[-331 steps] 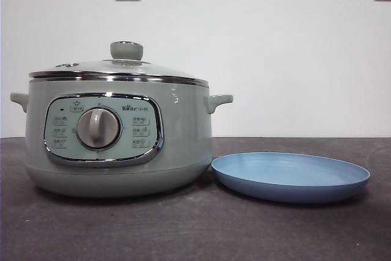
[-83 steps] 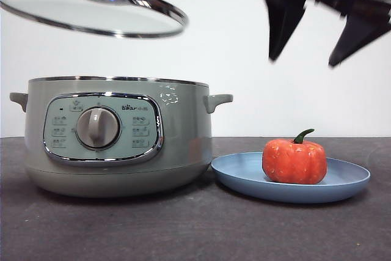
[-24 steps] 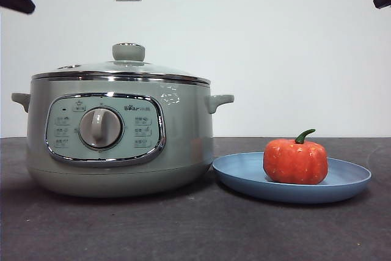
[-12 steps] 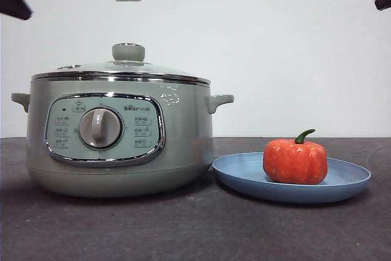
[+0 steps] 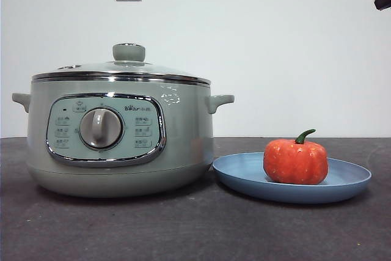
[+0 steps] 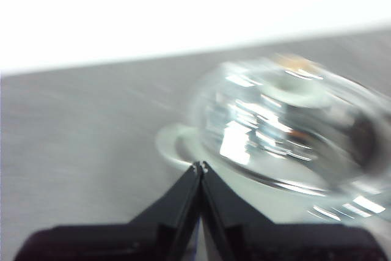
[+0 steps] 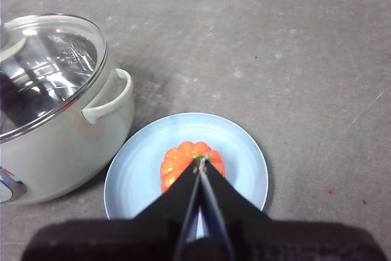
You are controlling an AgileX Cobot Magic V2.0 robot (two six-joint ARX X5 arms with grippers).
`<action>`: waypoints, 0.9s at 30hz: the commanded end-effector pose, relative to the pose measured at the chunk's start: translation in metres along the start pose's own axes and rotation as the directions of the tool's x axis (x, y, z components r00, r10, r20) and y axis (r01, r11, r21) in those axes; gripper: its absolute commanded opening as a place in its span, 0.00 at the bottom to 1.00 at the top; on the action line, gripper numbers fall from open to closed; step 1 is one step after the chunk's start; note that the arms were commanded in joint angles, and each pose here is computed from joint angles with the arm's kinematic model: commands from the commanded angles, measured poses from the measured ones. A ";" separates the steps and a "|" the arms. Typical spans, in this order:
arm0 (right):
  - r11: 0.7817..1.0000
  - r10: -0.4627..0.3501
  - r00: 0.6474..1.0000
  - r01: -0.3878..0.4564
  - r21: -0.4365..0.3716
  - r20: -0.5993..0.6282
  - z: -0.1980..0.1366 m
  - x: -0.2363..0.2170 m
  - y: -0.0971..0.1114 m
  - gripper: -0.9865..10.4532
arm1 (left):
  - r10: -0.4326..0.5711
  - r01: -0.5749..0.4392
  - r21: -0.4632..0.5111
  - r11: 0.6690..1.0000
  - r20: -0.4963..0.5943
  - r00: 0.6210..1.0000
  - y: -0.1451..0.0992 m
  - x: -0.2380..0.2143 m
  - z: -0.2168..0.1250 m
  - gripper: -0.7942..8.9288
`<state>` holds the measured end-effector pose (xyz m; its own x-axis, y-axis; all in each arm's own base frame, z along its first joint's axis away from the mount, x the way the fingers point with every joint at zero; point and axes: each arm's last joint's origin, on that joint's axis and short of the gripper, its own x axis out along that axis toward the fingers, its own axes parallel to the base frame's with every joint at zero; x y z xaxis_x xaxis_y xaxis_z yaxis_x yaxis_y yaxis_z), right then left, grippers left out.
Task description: Take the pumpkin out from the steamer,put the pumpkin in the blue plate,close the lid
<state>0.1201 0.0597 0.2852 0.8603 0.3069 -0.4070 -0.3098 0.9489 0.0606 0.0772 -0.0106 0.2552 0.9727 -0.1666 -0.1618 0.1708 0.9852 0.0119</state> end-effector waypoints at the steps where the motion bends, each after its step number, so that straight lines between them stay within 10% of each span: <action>1: 1.000 -0.001 1.000 0.001 0.010 0.002 -0.001 0.001 0.000 0.08 | 0.055 -0.054 -0.011 0.998 0.036 0.998 0.005 0.007 -0.023 0.08; 27: 1.000 -0.001 1.000 0.001 0.010 0.003 -0.001 0.001 0.000 0.08 | 0.099 -0.102 -0.045 0.994 -0.065 0.993 0.010 0.035 -0.105 0.08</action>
<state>0.1201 0.0597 0.2852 0.8602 0.3073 -0.4070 -0.3099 0.9488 0.0614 0.0961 -0.0029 0.1504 0.9762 -0.0679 -0.2059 0.0669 0.9977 -0.0119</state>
